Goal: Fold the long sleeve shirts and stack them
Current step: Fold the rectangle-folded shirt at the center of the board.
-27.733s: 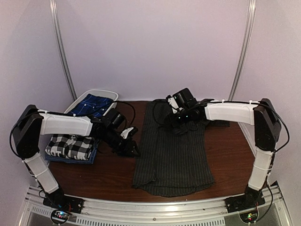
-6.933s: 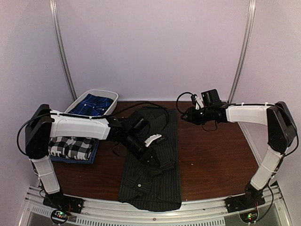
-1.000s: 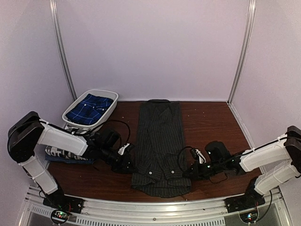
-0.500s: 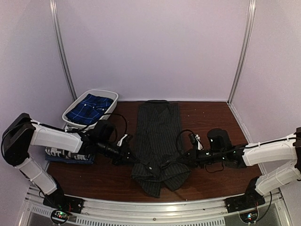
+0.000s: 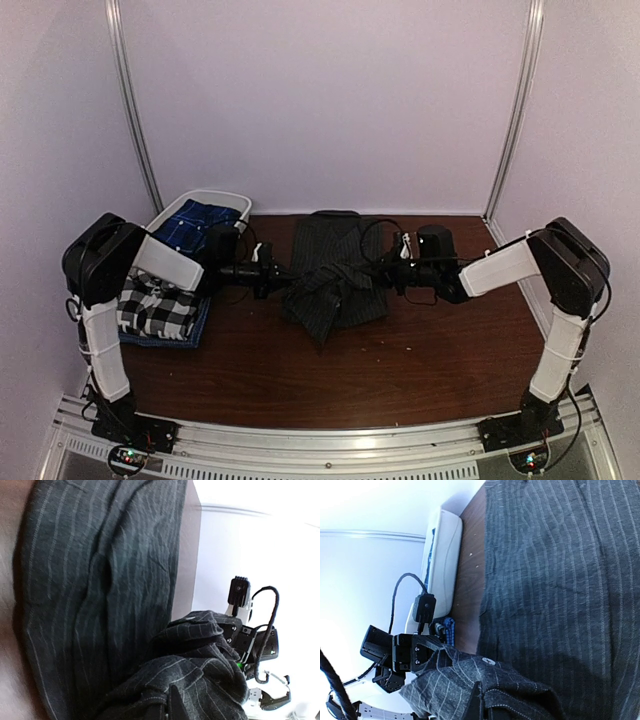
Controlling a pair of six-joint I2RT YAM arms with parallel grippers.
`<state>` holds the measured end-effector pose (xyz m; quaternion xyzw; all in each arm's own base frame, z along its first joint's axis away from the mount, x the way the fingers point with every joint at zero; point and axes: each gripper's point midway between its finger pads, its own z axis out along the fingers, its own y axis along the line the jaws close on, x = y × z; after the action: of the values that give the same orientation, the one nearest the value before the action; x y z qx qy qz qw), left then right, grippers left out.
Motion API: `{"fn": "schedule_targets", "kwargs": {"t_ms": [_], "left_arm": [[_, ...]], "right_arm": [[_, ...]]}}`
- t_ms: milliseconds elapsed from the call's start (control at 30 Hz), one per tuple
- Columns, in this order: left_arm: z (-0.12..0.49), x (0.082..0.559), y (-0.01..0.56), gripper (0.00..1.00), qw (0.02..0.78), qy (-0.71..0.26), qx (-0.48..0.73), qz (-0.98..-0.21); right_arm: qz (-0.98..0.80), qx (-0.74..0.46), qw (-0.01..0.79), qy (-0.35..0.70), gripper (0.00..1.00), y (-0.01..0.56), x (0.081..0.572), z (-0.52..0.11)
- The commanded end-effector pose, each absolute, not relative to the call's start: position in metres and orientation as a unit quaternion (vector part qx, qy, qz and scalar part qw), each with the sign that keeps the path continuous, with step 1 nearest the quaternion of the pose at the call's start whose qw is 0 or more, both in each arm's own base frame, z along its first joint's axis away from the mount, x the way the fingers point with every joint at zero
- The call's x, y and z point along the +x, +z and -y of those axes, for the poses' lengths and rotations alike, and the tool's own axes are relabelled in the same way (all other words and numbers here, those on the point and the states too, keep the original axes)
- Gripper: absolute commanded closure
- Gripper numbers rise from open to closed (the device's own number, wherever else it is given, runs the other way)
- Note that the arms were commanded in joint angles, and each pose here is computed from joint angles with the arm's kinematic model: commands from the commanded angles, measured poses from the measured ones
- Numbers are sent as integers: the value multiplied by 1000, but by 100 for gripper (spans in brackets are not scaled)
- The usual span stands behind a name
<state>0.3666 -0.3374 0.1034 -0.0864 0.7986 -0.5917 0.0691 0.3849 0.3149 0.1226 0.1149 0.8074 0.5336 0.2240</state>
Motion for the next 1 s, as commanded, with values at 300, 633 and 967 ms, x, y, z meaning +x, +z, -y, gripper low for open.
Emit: {"fn": "schedule_targets", "kwargs": {"t_ms": [300,633,967], "left_arm": [[337,412,72,100,94,-576,-113,-804],[318,420,73,61,144,-516,-97,-839],[308,424,113,39,210,-476,-35,-853]], "right_arm": [[-810,173,227,513,100,76,408,-284],[-808,175,243,507,73,83,409,-269],[-843,99,273,452,28,107,410,-265]]}}
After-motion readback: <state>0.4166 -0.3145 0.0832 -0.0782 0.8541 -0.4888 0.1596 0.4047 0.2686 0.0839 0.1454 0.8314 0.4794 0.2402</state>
